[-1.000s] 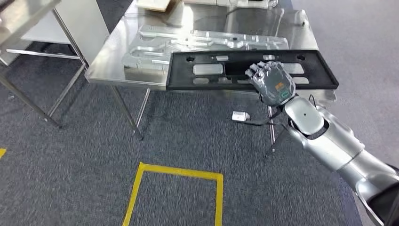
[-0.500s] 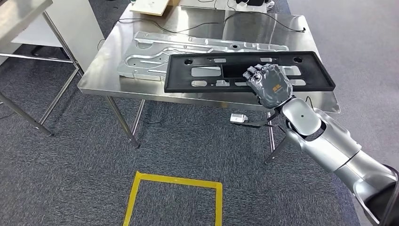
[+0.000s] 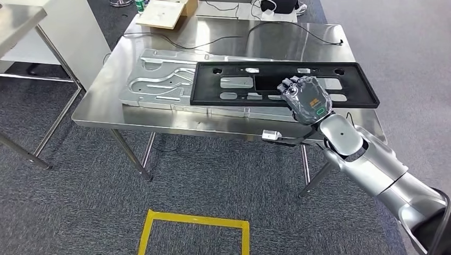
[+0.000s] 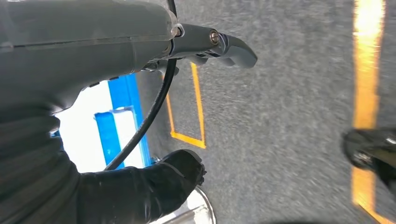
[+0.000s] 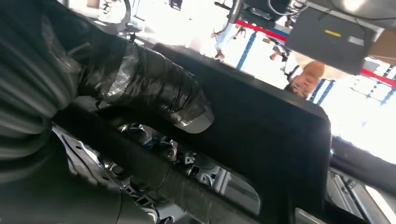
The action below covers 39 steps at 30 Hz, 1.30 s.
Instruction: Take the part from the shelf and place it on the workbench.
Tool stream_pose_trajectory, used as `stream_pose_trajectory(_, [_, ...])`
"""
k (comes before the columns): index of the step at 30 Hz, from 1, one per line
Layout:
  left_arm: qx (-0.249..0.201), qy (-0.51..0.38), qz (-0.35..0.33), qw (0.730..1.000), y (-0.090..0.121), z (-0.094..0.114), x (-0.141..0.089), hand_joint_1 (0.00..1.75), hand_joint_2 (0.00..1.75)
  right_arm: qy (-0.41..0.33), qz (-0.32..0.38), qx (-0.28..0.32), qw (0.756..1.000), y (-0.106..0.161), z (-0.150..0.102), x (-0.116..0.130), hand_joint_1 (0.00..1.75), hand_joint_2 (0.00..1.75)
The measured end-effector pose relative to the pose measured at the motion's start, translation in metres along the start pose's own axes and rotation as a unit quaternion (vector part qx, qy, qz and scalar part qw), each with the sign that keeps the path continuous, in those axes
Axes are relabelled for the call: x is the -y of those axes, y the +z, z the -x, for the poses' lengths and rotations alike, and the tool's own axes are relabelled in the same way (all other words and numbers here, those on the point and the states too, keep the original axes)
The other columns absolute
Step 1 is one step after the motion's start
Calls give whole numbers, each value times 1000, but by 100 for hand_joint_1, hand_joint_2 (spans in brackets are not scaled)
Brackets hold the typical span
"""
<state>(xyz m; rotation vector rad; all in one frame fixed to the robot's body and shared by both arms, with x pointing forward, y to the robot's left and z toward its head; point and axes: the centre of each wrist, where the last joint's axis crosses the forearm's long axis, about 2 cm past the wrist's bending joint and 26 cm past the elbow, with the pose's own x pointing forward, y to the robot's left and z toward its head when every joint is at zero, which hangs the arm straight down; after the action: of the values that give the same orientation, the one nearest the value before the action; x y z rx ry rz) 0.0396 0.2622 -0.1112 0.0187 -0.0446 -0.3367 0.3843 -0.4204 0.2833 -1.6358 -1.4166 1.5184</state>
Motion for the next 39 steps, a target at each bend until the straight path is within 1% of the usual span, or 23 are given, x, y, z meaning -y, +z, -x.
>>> stream_pose_trajectory(6, [-1,-3,1,1000,0,1,0,0,175,2,-5,1,1000,-2,-9,-10,175,175])
stream_pose_trajectory(9, [-4,-6,2,1000,0,3,0,0,175,-5,-10,-2,1000,-8,-23,-17,175,175])
stream_pose_trajectory(13, [-1,-8,2,1000,0,0,-1,0,175,-17,-12,-4,1000,-15,-40,-26,175,175])
stream_pose_trajectory(20, [-2,-10,1,1000,0,-1,-1,0,175,-28,-23,-9,999,-21,-49,-34,175,175])
stream_pose_trajectory(23, [-2,-12,1,1000,0,-1,-1,0,175,-41,-36,-12,998,-22,-60,-44,175,175])
stream_pose_trajectory(27, [1,-15,9,1000,0,-3,4,0,175,-48,-57,-31,997,-24,-71,-64,175,175])
stream_pose_trajectory(34, [6,-16,10,1000,1,-4,4,0,175,-52,-104,-59,991,-16,-75,-98,175,175])
stream_pose_trajectory(39, [7,-16,10,1000,1,-4,4,0,175,-56,-129,-66,988,-11,-80,-110,175,175])
